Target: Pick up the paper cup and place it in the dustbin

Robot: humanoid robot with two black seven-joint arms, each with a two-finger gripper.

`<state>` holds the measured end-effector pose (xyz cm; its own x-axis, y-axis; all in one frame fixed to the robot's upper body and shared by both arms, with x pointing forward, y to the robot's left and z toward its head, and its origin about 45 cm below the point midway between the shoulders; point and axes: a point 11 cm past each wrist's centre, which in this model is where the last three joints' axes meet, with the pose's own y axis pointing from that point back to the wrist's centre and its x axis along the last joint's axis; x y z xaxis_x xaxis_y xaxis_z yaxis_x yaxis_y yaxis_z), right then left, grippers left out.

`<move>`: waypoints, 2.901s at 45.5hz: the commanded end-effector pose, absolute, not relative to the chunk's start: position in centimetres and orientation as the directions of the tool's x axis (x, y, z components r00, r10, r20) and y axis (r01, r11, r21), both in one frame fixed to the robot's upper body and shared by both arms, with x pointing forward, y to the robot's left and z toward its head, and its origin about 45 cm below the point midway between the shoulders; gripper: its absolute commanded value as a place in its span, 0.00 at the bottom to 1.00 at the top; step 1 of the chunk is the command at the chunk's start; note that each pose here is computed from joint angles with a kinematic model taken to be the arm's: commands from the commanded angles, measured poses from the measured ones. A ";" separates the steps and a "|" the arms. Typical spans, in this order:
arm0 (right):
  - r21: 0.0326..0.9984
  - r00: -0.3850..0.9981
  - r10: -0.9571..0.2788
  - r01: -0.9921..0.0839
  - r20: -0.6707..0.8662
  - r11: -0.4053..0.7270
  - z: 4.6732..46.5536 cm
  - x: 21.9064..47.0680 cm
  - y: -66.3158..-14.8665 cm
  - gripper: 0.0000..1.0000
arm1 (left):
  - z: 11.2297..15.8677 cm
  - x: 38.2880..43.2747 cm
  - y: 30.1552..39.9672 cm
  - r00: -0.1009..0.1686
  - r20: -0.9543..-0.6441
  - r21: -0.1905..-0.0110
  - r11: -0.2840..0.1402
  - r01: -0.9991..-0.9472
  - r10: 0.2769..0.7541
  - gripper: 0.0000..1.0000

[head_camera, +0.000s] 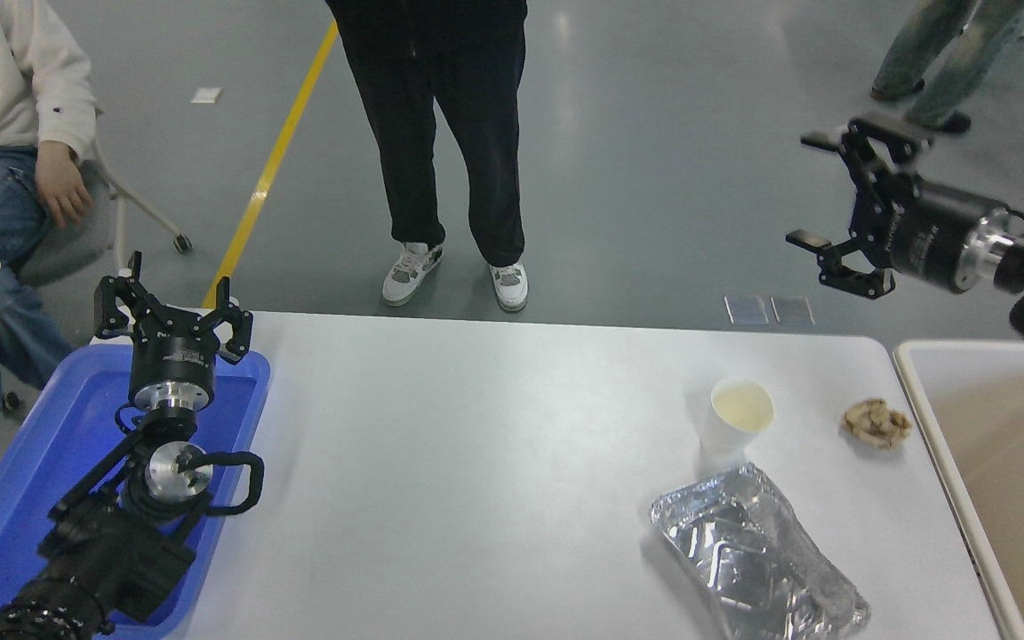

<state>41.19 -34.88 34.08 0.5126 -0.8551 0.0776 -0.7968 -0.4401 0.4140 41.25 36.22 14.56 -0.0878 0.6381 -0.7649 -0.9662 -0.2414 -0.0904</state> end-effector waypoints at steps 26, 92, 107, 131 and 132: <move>0.682 0.759 -0.422 -0.641 0.496 -0.352 40.9 36.8 -34.3 1.00 | 14.55 41.24 36.22 -0.088 -0.765 -0.090 -0.241 -0.966 0.638 0.99; 0.955 0.953 0.102 -0.274 0.286 -0.116 45.5 29.7 -27.1 1.00 | 14.55 41.24 36.22 -0.088 -0.765 -0.090 -0.241 -0.966 0.638 0.99; 0.963 0.967 0.064 -0.240 0.248 -0.119 44.1 29.5 -28.3 1.00 | 14.55 41.24 36.22 -0.088 -0.765 -0.090 -0.241 -0.966 0.638 0.99; 0.985 0.990 0.066 -0.112 0.121 -0.128 39.3 30.3 -27.7 1.00 | 14.55 41.24 36.22 -0.088 -0.765 -0.090 -0.241 -0.966 0.638 0.99; 0.988 0.992 0.057 -0.103 0.110 -0.118 38.7 30.7 -28.1 1.00 | 14.55 41.24 36.22 -0.088 -0.765 -0.090 -0.241 -0.966 0.638 0.99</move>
<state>29.76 -27.99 41.43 0.9826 0.0621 0.1751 -0.1656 -0.1348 0.9769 41.24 36.22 14.55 -0.0880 0.6382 -0.7648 -0.9662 -0.2414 -0.0903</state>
